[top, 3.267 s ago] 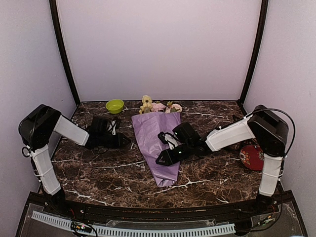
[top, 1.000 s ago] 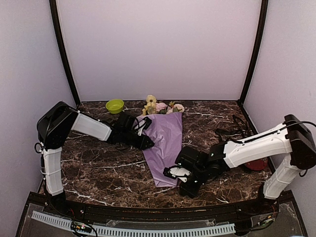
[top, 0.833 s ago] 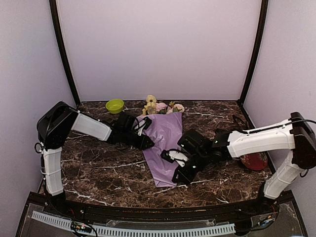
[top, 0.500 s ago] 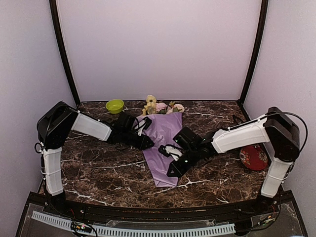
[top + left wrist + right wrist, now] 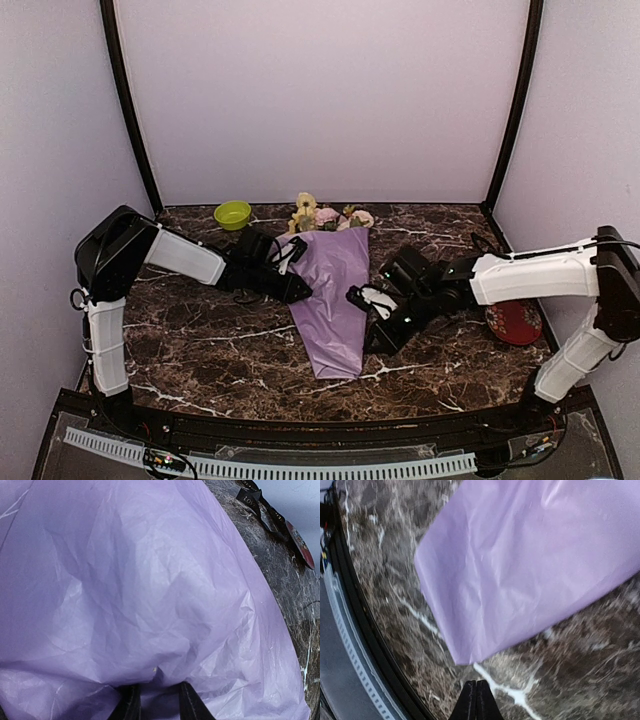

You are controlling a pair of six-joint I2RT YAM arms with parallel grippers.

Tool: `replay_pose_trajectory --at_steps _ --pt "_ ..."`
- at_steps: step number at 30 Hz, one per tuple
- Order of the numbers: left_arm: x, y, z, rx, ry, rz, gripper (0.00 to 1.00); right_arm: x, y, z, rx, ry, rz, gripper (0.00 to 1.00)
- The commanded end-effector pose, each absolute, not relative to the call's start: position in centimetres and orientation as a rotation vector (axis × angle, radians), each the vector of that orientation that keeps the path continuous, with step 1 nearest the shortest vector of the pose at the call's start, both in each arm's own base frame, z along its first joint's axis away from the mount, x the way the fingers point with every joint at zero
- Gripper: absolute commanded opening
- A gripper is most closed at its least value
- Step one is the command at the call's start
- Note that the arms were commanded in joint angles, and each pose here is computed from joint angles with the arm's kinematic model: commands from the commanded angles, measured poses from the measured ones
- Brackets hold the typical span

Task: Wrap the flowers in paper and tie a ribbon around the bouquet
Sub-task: Press the fold line of the folded wrapping paper.

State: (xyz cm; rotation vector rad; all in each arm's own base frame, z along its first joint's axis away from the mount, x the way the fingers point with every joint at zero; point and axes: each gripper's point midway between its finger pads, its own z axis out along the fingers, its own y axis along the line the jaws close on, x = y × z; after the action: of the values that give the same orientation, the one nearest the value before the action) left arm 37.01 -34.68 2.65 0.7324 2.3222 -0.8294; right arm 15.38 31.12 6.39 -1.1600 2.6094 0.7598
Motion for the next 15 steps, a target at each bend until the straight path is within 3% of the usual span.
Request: replay_pose_trajectory --at_steps 1,8,15 --pt "34.0 -31.2 -4.0 0.706 2.593 -0.704 0.28 21.9 35.7 10.4 -1.063 2.394 0.920 0.03" --pt "33.7 -30.5 -4.0 0.697 2.607 -0.669 0.28 35.7 35.3 7.5 -0.730 2.440 0.992 0.01" --pt "33.5 -29.5 -4.1 0.679 2.614 -0.614 0.28 48.8 24.9 5.1 -0.264 2.566 0.655 0.00"
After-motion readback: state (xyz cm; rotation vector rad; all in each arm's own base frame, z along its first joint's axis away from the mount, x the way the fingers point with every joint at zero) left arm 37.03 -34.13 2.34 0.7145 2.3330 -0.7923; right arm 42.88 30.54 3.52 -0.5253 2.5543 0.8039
